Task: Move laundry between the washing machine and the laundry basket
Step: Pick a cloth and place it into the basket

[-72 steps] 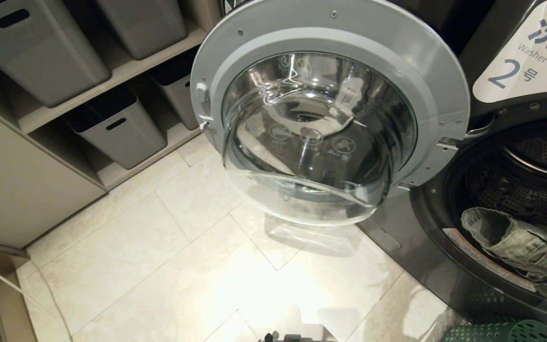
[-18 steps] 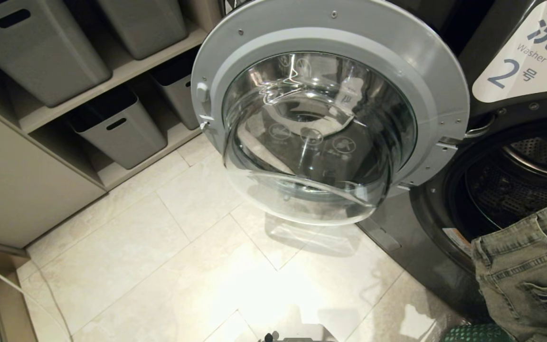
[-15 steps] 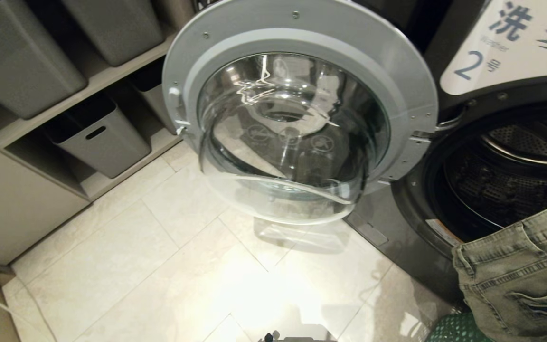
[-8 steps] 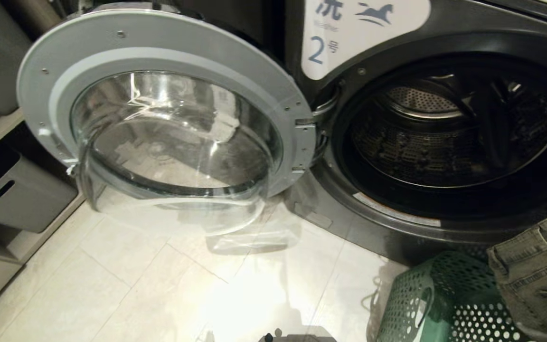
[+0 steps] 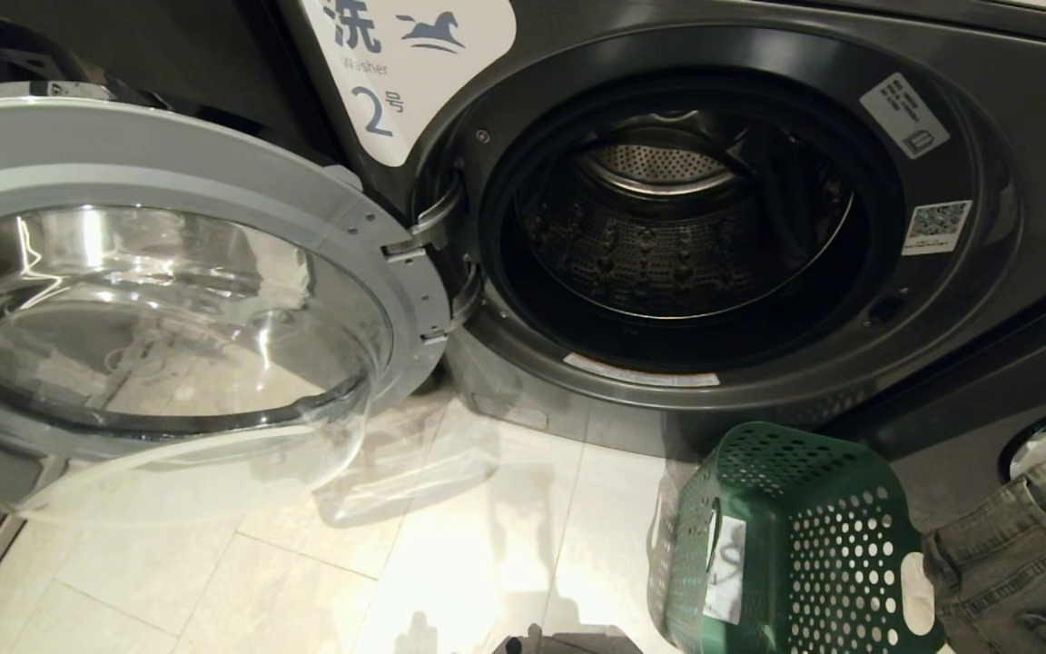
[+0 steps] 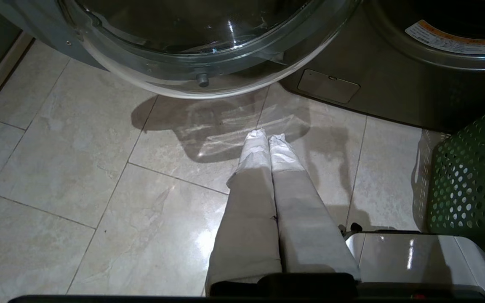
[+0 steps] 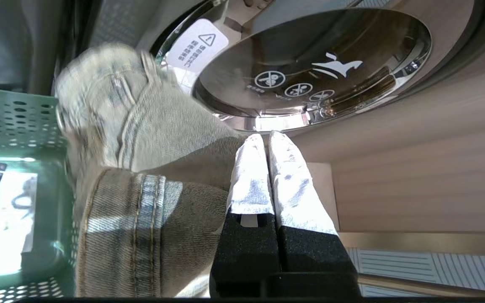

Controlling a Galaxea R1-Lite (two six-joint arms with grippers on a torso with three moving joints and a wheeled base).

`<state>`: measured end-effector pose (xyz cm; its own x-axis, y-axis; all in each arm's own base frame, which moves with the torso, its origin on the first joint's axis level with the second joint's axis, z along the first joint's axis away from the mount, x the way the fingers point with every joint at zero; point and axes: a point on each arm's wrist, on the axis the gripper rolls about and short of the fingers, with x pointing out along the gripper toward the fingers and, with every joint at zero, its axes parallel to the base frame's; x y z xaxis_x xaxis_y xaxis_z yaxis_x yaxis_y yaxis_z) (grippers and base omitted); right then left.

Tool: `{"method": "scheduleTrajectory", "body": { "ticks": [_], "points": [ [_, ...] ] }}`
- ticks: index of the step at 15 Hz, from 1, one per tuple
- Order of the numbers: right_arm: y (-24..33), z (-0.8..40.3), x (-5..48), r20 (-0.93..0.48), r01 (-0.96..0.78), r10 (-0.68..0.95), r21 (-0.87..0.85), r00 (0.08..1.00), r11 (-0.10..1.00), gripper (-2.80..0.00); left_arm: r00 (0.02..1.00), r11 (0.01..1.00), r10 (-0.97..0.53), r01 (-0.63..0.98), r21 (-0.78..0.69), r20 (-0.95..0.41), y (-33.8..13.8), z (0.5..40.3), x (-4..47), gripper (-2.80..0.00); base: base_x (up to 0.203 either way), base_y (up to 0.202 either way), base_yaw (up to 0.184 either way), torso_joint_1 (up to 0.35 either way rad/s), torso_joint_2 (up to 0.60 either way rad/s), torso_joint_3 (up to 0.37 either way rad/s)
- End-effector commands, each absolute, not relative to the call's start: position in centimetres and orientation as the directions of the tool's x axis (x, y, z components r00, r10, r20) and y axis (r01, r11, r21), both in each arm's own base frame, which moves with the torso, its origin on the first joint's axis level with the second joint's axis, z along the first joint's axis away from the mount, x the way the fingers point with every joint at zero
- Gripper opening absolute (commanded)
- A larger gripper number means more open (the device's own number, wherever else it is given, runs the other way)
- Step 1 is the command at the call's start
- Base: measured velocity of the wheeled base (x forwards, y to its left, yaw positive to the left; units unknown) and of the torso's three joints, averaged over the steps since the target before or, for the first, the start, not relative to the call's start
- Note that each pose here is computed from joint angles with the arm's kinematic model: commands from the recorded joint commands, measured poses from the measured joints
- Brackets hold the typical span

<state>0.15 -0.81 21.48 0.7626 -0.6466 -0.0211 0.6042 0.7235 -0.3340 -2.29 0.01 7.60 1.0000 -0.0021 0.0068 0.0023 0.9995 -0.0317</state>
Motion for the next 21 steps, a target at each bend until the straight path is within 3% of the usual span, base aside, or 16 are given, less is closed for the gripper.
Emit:
{"method": "scheduleTrajectory", "body": {
  "ticks": [1,6,12,16,21],
  "points": [
    [-0.8,20.8,0.1,-0.034,0.589,-0.635,-0.341,0.771,0.733,-2.8,1.0,0.999,-0.002,0.002,-0.032,0.006,0.0,7.6,-2.3,-2.8,0.0,0.0,0.0,0.0,0.0,0.0],
    [-0.5,20.0,0.2,-0.1,0.462,-0.522,-0.346,0.847,0.817,-2.8,1.0,0.999,-0.002,0.002,-0.032,0.006,0.0,7.6,-2.3,-2.8,0.0,0.0,0.0,0.0,0.0,0.0],
    [-0.5,18.3,0.6,-0.181,0.377,-0.455,-0.344,0.872,0.86,-2.8,1.0,0.999,-0.002,0.002,-0.032,0.006,0.0,7.6,-2.3,-2.8,0.0,0.0,0.0,0.0,0.0,0.0],
    [-0.2,16.8,0.9,-0.267,0.2,-0.284,-0.301,0.921,0.932,-2.8,1.0,0.999,-0.002,0.002,-0.032,0.006,0.0,7.6,-2.3,-2.8,0.0,0.0,0.0,0.0,0.0,0.0],
    [-0.2,16.7,1.0,-0.285,0.188,-0.273,-0.293,0.919,0.938,-2.8,1.0,0.999,-0.002,0.002,-0.032,0.006,0.0,7.6,-2.3,-2.8,0.0,0.0,0.0,0.0,0.0,0.0]
  ]
}}
